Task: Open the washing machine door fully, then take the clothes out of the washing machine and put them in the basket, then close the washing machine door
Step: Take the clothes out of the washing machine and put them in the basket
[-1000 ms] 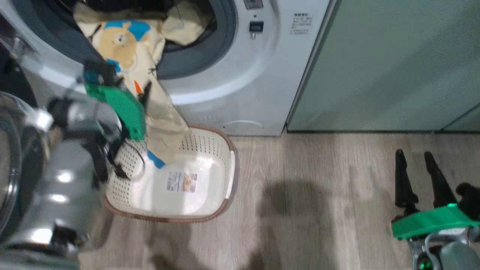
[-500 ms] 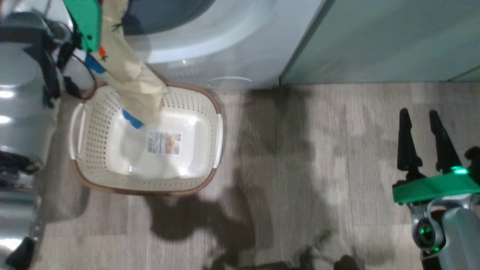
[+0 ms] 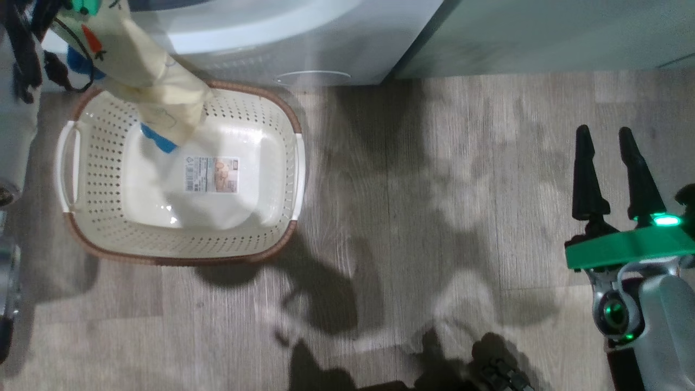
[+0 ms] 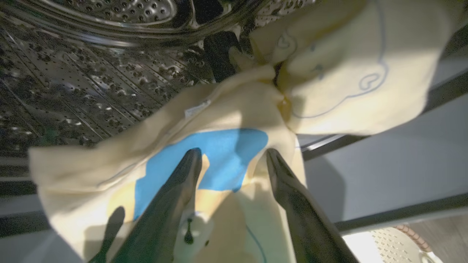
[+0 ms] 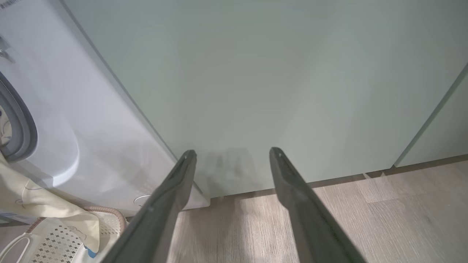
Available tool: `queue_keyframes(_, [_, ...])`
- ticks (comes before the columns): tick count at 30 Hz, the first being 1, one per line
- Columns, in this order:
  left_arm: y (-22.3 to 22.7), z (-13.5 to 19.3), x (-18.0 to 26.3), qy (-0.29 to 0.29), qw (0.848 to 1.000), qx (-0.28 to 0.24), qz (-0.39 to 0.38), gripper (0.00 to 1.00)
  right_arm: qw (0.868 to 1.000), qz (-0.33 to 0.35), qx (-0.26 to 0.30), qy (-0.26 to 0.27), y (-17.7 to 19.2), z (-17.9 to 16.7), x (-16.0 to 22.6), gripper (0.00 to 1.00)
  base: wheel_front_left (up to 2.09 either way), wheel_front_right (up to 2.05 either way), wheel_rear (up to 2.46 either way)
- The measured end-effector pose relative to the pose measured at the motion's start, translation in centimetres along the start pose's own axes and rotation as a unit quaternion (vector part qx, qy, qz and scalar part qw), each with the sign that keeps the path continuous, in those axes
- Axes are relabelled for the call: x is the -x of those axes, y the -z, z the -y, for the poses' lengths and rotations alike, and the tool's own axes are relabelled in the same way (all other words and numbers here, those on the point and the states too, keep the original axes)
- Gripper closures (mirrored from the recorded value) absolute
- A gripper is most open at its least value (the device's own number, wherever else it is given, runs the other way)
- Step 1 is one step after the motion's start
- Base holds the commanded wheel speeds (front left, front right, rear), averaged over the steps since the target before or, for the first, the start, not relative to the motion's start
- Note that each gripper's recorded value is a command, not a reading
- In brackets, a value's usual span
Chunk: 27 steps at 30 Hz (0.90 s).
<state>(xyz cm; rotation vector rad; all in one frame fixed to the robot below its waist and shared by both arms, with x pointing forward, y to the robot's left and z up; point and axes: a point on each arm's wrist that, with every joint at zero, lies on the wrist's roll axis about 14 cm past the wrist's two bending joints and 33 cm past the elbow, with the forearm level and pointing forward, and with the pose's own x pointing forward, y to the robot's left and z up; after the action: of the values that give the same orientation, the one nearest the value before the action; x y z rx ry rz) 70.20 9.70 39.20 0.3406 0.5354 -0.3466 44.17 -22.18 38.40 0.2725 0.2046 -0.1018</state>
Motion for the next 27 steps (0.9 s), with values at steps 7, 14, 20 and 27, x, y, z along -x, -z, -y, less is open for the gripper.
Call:
queue_keyframes(7, [3.4, -0.5, -1.5, -0.004, 0.998, -0.010, -0.060, 0.00, 1.000, -0.009, -0.001, -0.001, 0.7, 0.0, -0.5, 0.00, 0.00, 0.00, 0.00])
queue_keyframes(14, [3.9, -0.5, -1.5, -0.004, 0.998, 0.002, -0.067, 1.00, 1.000, -0.006, -0.001, -0.003, 0.5, -0.1, -0.7, 0.00, 0.00, 0.00, 0.00])
queue_keyframes(20, [3.2, -0.7, -0.3, -0.006, 0.998, 0.050, -0.049, 1.00, 1.000, 0.005, -0.004, -0.008, -0.3, -0.5, -0.6, 0.00, 0.00, 0.00, 0.00])
queue_keyframes(27, [3.5, 0.4, 2.3, -0.004, 0.992, 0.122, -0.008, 1.00, 1.000, 0.012, -0.004, -0.007, -1.1, -0.7, 0.8, 0.00, 0.00, 0.00, 0.00])
